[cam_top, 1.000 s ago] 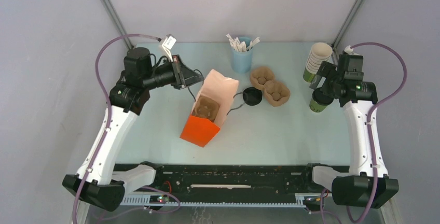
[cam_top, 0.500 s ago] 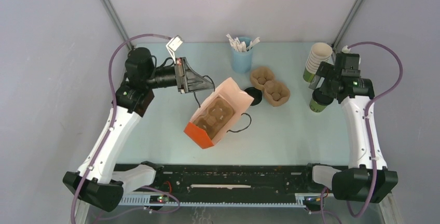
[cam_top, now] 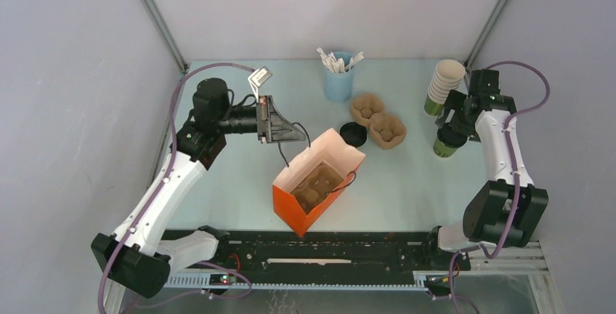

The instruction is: Pack the takeout coffee

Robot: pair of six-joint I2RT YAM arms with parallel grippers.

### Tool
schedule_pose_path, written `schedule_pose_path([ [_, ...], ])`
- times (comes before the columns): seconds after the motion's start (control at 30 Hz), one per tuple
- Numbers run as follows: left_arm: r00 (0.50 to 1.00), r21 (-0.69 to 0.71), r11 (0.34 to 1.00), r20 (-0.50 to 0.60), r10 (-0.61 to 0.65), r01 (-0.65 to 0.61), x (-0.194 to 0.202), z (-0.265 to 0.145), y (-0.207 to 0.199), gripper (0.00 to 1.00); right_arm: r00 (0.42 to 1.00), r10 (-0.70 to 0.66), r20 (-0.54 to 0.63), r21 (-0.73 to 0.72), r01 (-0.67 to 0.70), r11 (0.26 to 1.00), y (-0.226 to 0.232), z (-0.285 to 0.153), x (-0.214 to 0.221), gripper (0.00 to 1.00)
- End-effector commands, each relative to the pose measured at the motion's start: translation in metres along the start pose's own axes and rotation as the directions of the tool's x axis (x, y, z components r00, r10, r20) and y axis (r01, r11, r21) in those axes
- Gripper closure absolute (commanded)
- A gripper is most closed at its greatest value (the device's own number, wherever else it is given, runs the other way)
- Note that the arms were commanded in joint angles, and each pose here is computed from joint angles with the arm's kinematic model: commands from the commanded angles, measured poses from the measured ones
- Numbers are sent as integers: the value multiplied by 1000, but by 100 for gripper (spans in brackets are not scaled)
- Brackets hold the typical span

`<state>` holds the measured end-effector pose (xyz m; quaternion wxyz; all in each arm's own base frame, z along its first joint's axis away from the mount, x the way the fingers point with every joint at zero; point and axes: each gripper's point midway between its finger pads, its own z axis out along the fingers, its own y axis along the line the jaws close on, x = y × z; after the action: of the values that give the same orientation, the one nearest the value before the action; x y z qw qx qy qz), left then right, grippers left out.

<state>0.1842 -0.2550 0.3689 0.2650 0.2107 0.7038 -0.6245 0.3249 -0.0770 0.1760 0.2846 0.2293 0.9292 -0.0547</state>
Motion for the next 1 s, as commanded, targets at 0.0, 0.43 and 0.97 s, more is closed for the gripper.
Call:
schedule_pose_path([
  [0.0,999,-5,999,9,51,-50,3,-2,-3,100,999,4,43,-27,-2,1000,-7,1,-22,0],
  [0.43,999,-9,999,-9,43,-43,4,3,-3,100,996,92,-20,40,-91,995,-15,32,-24,0],
  [0.97,999,-21,999,-25,48,-49,6,3,-1,100,996,84,-2,92,-83,992,-3,44,-25,3],
])
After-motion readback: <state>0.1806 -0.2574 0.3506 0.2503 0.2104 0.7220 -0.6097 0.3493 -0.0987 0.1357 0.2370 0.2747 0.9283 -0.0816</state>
